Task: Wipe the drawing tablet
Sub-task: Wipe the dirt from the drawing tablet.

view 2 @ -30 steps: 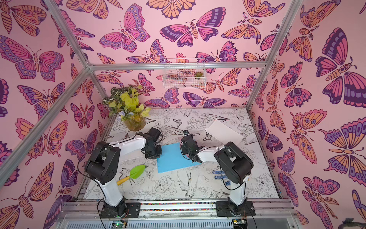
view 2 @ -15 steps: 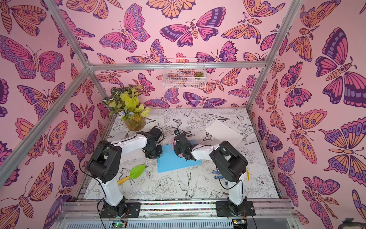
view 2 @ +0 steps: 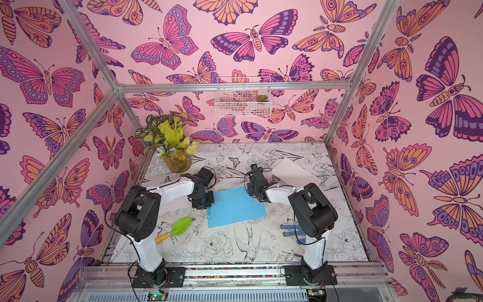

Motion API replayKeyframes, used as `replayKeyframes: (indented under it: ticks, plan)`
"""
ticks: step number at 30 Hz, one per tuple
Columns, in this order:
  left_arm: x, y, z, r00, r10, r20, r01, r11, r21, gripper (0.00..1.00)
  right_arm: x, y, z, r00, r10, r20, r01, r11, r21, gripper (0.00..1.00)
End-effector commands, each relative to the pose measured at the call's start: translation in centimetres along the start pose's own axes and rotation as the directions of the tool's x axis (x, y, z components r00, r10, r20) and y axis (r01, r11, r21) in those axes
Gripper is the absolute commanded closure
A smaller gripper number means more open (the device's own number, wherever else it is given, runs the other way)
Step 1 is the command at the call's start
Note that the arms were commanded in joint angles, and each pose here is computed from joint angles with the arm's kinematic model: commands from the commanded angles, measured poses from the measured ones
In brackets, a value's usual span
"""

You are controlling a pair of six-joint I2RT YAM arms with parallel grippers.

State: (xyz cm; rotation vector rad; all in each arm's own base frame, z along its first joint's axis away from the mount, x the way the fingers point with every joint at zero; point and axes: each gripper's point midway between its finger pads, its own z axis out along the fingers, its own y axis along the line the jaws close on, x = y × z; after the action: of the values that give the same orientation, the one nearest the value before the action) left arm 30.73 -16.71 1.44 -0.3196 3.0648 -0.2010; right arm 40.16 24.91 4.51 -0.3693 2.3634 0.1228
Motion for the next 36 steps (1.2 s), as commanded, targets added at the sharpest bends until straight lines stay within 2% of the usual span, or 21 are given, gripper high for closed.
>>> replayKeyframes:
  ticks: [1, 3, 6, 8, 9, 12, 16, 18, 20, 24, 27, 30, 34, 36]
  plan:
    - [2.8, 2.0, 3.3, 0.992, -0.020, -0.124, 0.010, 0.997, -0.082, 0.78, 0.3, 6.5, 0.1, 0.996, -0.089, -0.012, 0.087, 0.990, -0.110, 1.00]
    - [2.7, 2.0, 3.3, 0.992, -0.025, -0.123, 0.015, 0.997, -0.080, 0.79, 0.3, 4.5, 0.6, 0.999, -0.025, -0.039, 0.023, 0.999, -0.050, 1.00]
    - [2.8, 1.9, 3.2, 0.993, -0.026, -0.119, 0.016, 0.997, -0.078, 0.79, 1.6, -2.3, 0.9, 0.990, 0.103, -0.099, -0.097, 0.993, 0.063, 1.00]
    - [2.8, 2.0, 3.3, 0.992, -0.029, -0.121, 0.020, 0.997, -0.078, 0.79, 2.7, -6.5, 0.1, 0.984, 0.140, -0.113, -0.125, 0.983, 0.131, 1.00]
    - [2.8, 2.0, 3.3, 0.992, -0.030, -0.120, 0.021, 0.997, -0.078, 0.79, 3.0, -7.2, -0.2, 0.985, 0.129, -0.114, -0.113, 0.984, 0.135, 1.00]
    - [2.8, 2.0, 3.2, 0.993, -0.033, -0.117, 0.024, 0.997, -0.075, 0.79, 2.9, -4.6, -1.0, 0.994, 0.042, -0.099, -0.039, 0.999, 0.031, 1.00]
    - [2.7, 1.9, 3.2, 0.993, -0.032, -0.114, 0.024, 0.997, -0.074, 0.79, 1.6, 5.8, -2.2, 0.991, -0.131, -0.006, 0.128, 0.978, -0.164, 1.00]
    - [2.8, 1.8, 3.2, 0.992, -0.033, -0.118, 0.024, 0.997, -0.071, 0.79, 1.6, 7.8, -2.3, 0.990, -0.141, 0.005, 0.140, 0.976, -0.169, 1.00]
    - [2.8, 1.9, 3.3, 0.992, -0.037, -0.119, 0.028, 0.997, -0.072, 0.79, 2.0, 5.6, -1.7, 0.996, -0.081, -0.031, 0.078, 0.993, -0.086, 1.00]
    - [3.0, 2.0, 3.3, 0.992, -0.041, -0.120, 0.033, 0.997, -0.075, 0.79, 4.2, -4.5, -1.9, 0.989, 0.091, -0.113, -0.078, 0.990, 0.114, 1.00]
    - [3.1, 2.1, 3.3, 0.992, -0.043, -0.119, 0.034, 0.996, -0.077, 0.79, 5.7, -8.8, -3.8, 0.986, 0.121, -0.111, -0.100, 0.979, 0.178, 1.00]
    - [3.0, 2.1, 3.3, 0.992, -0.046, -0.117, 0.037, 0.996, -0.075, 0.79, 5.6, -4.8, -4.5, 0.996, 0.023, -0.087, -0.019, 0.999, 0.047, 1.00]
    - [3.0, 2.0, 3.2, 0.992, -0.052, -0.116, 0.044, 0.997, -0.071, 0.79, 5.3, 4.0, -4.9, 0.997, -0.050, -0.060, 0.043, 0.992, -0.116, 1.00]
    - [3.1, 2.0, 3.2, 0.991, -0.055, -0.121, 0.047, 0.997, -0.067, 0.79, 5.6, 5.9, -5.0, 0.997, -0.060, -0.053, 0.054, 0.992, -0.118, 1.00]
